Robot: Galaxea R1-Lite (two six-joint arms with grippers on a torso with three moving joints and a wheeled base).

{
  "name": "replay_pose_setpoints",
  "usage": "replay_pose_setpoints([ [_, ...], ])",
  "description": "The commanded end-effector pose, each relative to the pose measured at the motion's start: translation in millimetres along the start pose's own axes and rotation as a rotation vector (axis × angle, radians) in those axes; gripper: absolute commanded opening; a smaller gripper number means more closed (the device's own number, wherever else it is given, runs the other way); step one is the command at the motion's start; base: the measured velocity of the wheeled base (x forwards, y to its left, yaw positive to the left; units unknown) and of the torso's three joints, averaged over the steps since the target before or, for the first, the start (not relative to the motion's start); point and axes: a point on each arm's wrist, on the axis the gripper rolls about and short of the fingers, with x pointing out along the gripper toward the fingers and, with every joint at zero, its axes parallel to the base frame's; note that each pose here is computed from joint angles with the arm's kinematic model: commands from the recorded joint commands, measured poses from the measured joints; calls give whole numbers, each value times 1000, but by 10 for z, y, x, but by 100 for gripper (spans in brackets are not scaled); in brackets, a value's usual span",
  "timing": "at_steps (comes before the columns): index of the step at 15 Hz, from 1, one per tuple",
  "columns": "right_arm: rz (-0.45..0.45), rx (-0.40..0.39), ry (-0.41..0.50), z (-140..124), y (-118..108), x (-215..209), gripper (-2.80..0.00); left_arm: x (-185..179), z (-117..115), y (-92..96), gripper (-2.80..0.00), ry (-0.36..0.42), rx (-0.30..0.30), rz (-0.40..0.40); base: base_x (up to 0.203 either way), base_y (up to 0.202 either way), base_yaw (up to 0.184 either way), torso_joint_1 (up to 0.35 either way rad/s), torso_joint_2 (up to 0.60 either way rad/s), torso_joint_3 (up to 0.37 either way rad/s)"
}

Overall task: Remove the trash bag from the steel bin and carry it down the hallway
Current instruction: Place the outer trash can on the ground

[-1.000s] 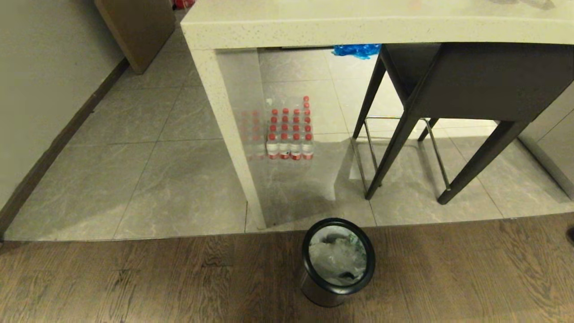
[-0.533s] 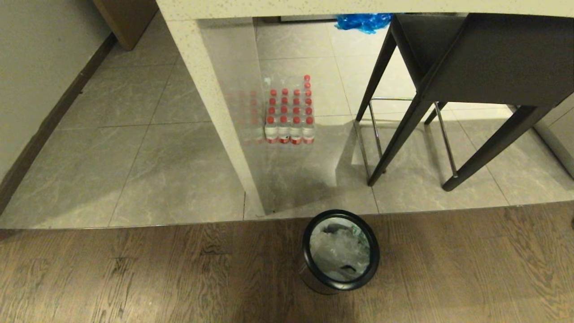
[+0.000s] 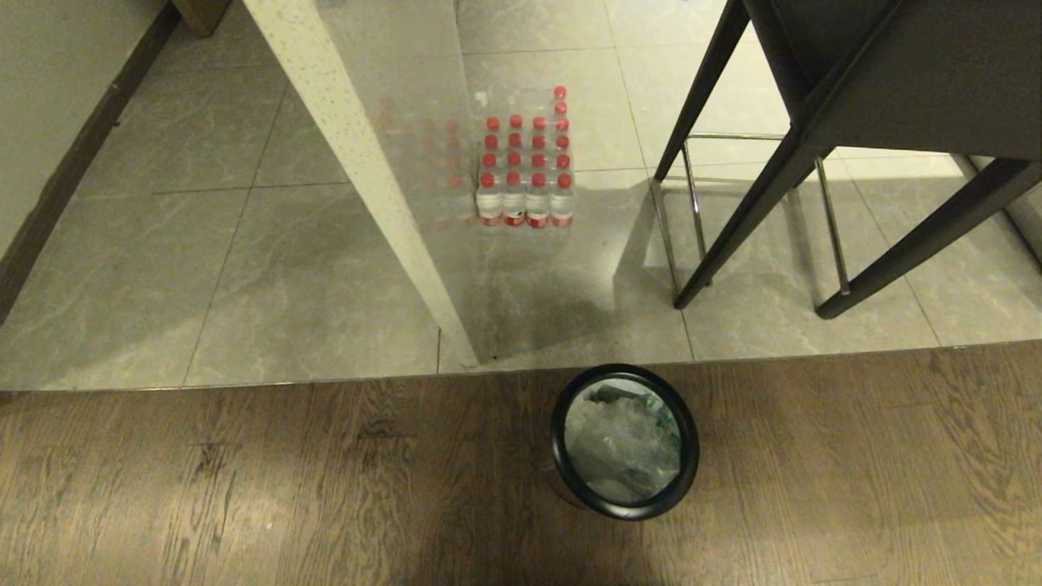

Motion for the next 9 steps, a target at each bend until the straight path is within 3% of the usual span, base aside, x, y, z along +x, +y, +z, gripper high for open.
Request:
replay_pose_setpoints([
  [1, 0, 1, -1, 3, 0, -2, -280, 2, -4, 0, -280, 2, 0, 0, 0, 0, 0, 0, 4, -202],
  [3, -4, 9, -31, 96, -1, -32, -280, 1, 0, 0, -280, 1, 0, 0, 0, 0, 0, 1, 6, -139],
  [6, 1, 20, -43, 717, 0, -200, -280, 2, -4, 0, -280, 3, 0, 0, 0, 0, 0, 2, 2, -28],
  [9, 70, 75, 237, 1332, 16, 128, -280, 1, 0, 0, -280, 1, 0, 0, 0, 0, 0, 0, 0, 0],
])
